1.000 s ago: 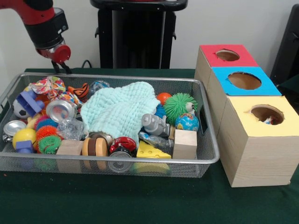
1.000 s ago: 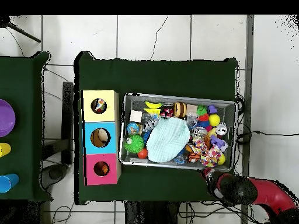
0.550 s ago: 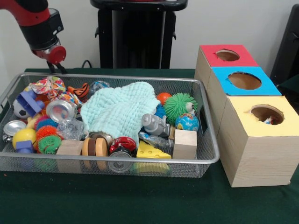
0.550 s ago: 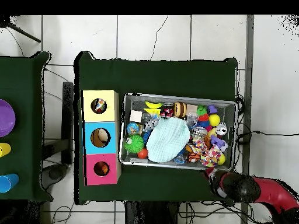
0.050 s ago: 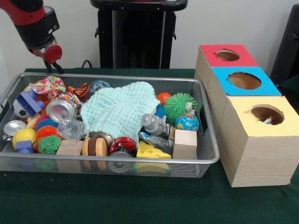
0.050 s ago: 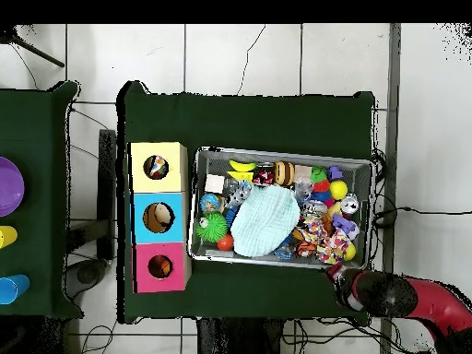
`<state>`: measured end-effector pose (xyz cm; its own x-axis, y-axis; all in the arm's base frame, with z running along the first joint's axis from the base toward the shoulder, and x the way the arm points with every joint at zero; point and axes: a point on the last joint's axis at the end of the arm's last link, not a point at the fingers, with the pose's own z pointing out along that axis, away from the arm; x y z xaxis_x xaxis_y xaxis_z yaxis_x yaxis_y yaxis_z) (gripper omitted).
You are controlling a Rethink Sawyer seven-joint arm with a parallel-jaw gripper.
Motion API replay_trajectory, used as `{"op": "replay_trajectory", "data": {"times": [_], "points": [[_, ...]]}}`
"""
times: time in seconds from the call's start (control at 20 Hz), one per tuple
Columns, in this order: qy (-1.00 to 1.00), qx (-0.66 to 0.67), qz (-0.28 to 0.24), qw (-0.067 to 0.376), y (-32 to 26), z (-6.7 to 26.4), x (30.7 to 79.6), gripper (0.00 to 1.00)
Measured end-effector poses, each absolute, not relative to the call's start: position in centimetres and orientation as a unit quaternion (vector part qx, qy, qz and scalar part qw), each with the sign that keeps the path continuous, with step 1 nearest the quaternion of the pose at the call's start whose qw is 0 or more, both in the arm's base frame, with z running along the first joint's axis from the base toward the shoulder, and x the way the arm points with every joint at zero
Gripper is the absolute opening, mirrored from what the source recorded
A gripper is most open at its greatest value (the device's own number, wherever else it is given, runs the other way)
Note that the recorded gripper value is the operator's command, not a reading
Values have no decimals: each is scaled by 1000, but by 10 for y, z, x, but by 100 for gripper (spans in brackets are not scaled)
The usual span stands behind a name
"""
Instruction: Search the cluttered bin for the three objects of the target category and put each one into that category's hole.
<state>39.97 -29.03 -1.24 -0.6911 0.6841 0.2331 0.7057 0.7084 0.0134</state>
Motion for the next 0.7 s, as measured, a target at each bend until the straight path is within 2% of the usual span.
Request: {"op": "replay_trajectory", "data": {"times": [0.7], "points": [[-918, -370, -36, 139, -289, -11, 409, 100]]}}
